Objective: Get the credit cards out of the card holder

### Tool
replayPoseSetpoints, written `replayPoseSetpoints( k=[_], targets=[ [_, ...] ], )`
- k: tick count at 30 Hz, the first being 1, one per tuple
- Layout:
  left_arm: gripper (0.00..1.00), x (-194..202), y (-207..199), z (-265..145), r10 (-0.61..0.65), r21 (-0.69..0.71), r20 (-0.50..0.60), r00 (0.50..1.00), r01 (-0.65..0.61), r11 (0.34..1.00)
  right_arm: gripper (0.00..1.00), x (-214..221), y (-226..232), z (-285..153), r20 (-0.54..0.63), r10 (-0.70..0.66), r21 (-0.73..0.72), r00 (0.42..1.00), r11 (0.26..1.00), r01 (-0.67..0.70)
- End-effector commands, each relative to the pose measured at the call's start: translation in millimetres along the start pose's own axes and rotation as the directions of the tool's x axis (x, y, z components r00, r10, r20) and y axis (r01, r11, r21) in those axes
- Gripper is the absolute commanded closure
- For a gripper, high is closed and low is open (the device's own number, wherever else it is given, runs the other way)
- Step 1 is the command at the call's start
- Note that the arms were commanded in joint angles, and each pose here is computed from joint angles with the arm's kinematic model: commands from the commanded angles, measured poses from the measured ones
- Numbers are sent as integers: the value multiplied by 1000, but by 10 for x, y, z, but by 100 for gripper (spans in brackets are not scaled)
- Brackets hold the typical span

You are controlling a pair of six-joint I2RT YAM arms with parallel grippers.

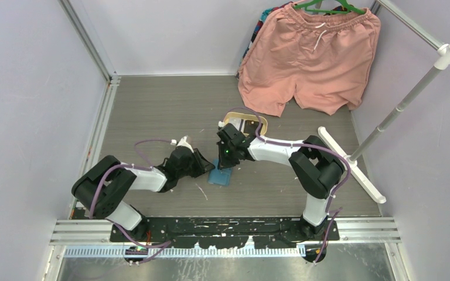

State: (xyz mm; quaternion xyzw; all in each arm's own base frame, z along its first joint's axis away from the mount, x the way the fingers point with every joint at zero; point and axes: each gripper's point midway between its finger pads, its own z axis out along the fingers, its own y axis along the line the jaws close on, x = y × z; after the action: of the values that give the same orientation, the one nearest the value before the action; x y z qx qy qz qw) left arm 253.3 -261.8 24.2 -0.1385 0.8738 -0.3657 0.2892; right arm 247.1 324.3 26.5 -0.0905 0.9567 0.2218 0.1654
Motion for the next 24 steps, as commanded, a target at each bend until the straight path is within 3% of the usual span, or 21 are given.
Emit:
replayPoseSetpoints(
  k=[1,11,24],
  targets=[
    [79,212,262,-36,18,-81,-65,998,-23,996,99,514,-252,34,-165,-14,102,986,994,32],
    [80,220,295,-19,20,-90,-66,998,-26,996,99,452,-244,-144,-126,-49,95,991,994,61],
    [80,210,316,-30,26,-103,-62,998,-33,994,99,469,-27,-232,-136,-42,-20,990,999,40]
  ],
)
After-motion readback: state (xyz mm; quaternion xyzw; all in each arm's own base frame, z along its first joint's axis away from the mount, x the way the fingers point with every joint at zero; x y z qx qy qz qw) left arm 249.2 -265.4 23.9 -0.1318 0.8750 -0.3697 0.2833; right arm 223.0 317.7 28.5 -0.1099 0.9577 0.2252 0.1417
